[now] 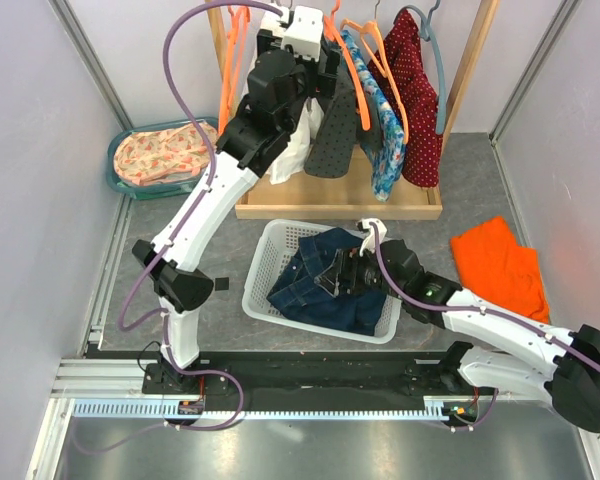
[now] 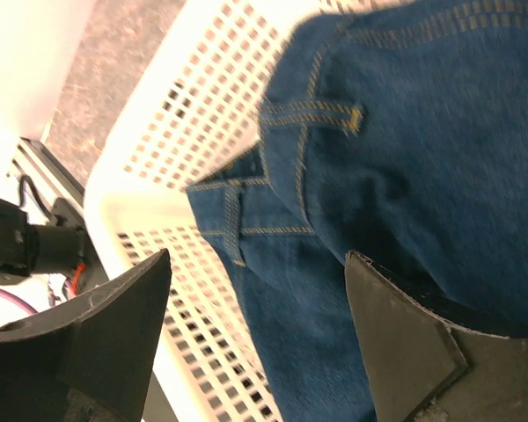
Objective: Remove the skirt from the hanger
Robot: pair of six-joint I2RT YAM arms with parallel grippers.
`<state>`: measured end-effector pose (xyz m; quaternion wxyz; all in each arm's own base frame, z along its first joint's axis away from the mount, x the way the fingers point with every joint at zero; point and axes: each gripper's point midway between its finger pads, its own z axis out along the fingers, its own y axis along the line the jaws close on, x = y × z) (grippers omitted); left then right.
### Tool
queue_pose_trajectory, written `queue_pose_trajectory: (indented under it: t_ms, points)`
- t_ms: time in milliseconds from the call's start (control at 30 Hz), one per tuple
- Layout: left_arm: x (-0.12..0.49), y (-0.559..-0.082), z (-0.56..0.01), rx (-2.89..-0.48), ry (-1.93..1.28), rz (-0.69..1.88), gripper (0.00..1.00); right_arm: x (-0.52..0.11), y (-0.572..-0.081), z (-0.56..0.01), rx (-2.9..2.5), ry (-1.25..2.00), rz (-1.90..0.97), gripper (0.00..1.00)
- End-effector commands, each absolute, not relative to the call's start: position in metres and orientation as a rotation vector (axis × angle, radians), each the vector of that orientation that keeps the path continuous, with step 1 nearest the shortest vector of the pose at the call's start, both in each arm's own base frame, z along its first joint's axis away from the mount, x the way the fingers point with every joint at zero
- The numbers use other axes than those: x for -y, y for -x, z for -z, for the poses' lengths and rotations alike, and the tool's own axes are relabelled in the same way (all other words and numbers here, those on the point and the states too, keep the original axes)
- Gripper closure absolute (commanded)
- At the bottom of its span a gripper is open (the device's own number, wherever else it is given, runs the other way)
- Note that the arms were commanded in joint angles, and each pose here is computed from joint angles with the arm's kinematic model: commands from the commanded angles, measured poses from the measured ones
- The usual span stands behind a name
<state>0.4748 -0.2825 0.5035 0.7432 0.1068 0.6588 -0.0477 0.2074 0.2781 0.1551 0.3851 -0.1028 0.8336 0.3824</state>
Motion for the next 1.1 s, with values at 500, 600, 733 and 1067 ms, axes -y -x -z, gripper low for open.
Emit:
queue_pose_trajectory:
  t_ms: [500,600,733,1067]
  points:
    - [0.22,-0.504,-0.528,-1.373,-0.039,0.03,0.52,-0.267,-0.208,-0.131,-2.209,0.257,-0.865,0.23]
    - [0.215,-0.503,-0.532,-1.369,-0.029,0.045,0.52,-0.271,-0.21,-0.135,-2.199,0.269,-0.873,0.24]
    - [0.217,-0.49,-0.553,-1.346,-0.004,0.136,0.42,-0.278,-0.209,-0.135,-2.207,0.295,-0.9,0.22]
    - [0.262,-0.468,-0.561,-1.351,-0.049,0.322,0.21,-0.284,-0.21,-0.139,-2.176,0.304,-0.94,0.15]
